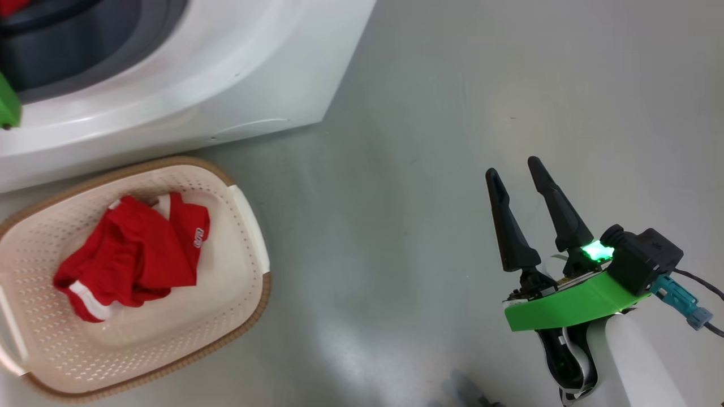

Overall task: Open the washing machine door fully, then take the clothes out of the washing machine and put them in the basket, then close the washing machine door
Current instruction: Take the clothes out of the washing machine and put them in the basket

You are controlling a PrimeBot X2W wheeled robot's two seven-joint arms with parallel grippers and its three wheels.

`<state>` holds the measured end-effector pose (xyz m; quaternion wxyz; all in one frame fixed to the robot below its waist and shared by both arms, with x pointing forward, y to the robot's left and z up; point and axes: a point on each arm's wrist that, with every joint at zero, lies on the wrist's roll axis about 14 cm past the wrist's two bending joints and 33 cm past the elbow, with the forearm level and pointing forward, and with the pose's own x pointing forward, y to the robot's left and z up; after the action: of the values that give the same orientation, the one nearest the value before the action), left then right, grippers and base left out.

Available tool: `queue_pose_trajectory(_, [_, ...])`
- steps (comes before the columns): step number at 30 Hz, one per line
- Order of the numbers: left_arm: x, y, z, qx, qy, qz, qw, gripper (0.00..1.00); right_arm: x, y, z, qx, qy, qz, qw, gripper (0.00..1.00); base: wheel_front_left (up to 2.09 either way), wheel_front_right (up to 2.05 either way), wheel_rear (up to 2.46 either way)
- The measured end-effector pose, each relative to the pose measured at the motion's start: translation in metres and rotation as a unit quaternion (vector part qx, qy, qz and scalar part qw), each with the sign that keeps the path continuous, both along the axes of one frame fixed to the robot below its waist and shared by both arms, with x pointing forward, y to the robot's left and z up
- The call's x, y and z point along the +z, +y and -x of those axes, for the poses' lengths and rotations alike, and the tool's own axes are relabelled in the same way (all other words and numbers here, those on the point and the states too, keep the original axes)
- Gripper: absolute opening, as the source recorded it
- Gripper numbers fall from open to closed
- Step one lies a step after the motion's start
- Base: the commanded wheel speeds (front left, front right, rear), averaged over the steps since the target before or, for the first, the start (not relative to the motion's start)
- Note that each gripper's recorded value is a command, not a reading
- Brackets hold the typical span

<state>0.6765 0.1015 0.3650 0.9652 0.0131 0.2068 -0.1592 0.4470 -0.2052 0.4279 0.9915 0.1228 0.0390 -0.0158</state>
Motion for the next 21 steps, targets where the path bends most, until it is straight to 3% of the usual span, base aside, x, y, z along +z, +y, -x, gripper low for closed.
queue_pose_trajectory(12, [-0.006, -0.002, -0.017, -0.003, -0.004, -0.012, 1.000, 1.00, -0.004, -0.005, 0.006, -0.007, 0.011, 0.003, 1.000, 1.00, 0.00, 0.00, 0.00])
queue_pose_trajectory(13, [-0.007, -0.002, -0.017, -0.003, -0.004, -0.013, 1.000, 0.96, -0.004, -0.006, 0.007, -0.009, 0.011, 0.002, 1.000, 1.00, 0.00, 0.00, 0.00])
queue_pose_trajectory(15, [-0.006, -0.003, -0.018, -0.005, -0.007, -0.015, 1.000, 0.40, -0.003, -0.008, 0.007, -0.011, 0.010, 0.003, 1.000, 1.00, 0.00, 0.00, 0.00])
queue_pose_trajectory(16, [-0.006, -0.004, -0.019, -0.005, -0.008, -0.015, 1.000, 0.40, -0.002, -0.008, 0.008, -0.011, 0.009, 0.003, 1.000, 1.00, 0.00, 0.00, 0.00])
queue_pose_trajectory(18, [-0.007, -0.004, -0.019, -0.005, -0.007, -0.017, 1.000, 0.00, -0.002, -0.009, 0.008, -0.012, 0.009, 0.004, 1.000, 1.00, 0.00, 0.00, 0.00])
queue_pose_trajectory(21, [-0.007, -0.003, -0.018, -0.004, -0.008, -0.018, 1.000, 0.00, -0.001, -0.009, 0.008, -0.013, 0.008, 0.004, 1.000, 1.00, 0.00, 0.00, 0.00])
